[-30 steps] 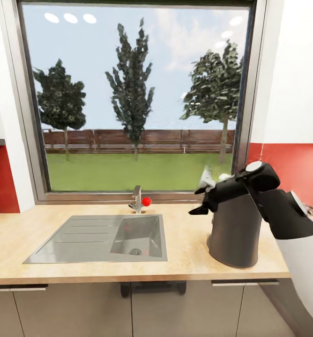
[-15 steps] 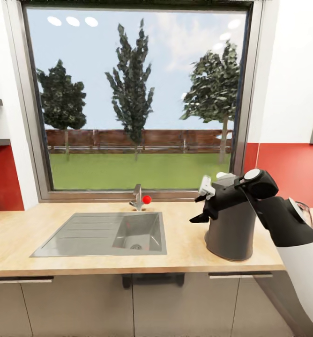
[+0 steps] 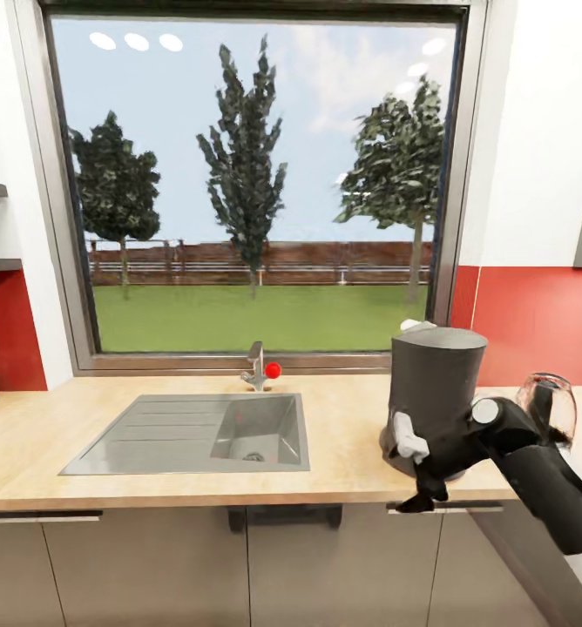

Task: Set up a coffee station on the kitchen countertop: keep the coffee maker on the countertop, move the bottle of coffee from the kitchen shelf to the counter next to the coffee maker, place a paper coffee filter on top of the coffee maker, put the saucer next to the coffee maker with the coffee cup on the saucer, and place the electric kettle next to the coffee maker.

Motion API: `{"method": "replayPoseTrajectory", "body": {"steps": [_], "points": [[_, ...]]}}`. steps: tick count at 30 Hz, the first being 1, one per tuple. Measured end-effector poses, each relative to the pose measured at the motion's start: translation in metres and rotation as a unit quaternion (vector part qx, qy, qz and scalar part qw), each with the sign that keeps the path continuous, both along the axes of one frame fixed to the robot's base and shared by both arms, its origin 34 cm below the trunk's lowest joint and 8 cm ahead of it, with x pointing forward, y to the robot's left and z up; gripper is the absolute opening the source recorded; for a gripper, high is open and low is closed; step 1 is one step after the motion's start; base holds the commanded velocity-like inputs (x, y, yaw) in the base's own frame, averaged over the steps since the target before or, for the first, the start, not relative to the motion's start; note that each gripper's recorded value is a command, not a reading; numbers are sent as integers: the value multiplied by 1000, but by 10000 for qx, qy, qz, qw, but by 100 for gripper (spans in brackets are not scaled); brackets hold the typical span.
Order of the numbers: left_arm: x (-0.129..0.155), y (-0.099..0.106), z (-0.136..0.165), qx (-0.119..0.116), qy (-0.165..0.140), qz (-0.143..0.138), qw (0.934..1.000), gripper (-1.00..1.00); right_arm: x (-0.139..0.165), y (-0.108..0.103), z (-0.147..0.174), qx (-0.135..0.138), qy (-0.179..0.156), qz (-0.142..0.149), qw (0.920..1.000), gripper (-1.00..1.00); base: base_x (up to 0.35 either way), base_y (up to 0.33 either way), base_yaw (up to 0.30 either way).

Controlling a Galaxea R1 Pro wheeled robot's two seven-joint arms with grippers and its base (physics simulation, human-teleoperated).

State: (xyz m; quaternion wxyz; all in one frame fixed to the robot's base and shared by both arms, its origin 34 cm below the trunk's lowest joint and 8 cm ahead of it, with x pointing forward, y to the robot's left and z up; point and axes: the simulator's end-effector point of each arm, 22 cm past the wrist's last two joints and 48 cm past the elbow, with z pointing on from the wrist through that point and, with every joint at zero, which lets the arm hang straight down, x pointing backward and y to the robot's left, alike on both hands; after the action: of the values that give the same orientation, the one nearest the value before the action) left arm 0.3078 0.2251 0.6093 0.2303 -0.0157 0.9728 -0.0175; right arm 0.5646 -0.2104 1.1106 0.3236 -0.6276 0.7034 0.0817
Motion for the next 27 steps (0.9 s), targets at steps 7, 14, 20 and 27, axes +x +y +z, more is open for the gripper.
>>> {"method": "replayPoseTrajectory", "body": {"steps": [7,14,20,27], "points": [[0,0,0,-1,-1,1,10000,100,-35,-33,-48,-124,409,220,9988,100,0,0,0],[0,0,0,-2,0,-5,10000,100,-77,-59,-100,-148,1010,260,9944,100,0,0,0],[0,-1,0,-5,0,-6,10000,100,-80,-110,-132,56,1261,-122,9919,100,0,0,0],[0,-2,0,-7,0,-13,10000,100,-104,-173,-194,558,1868,-655,9786,100,0,0,0]]}}
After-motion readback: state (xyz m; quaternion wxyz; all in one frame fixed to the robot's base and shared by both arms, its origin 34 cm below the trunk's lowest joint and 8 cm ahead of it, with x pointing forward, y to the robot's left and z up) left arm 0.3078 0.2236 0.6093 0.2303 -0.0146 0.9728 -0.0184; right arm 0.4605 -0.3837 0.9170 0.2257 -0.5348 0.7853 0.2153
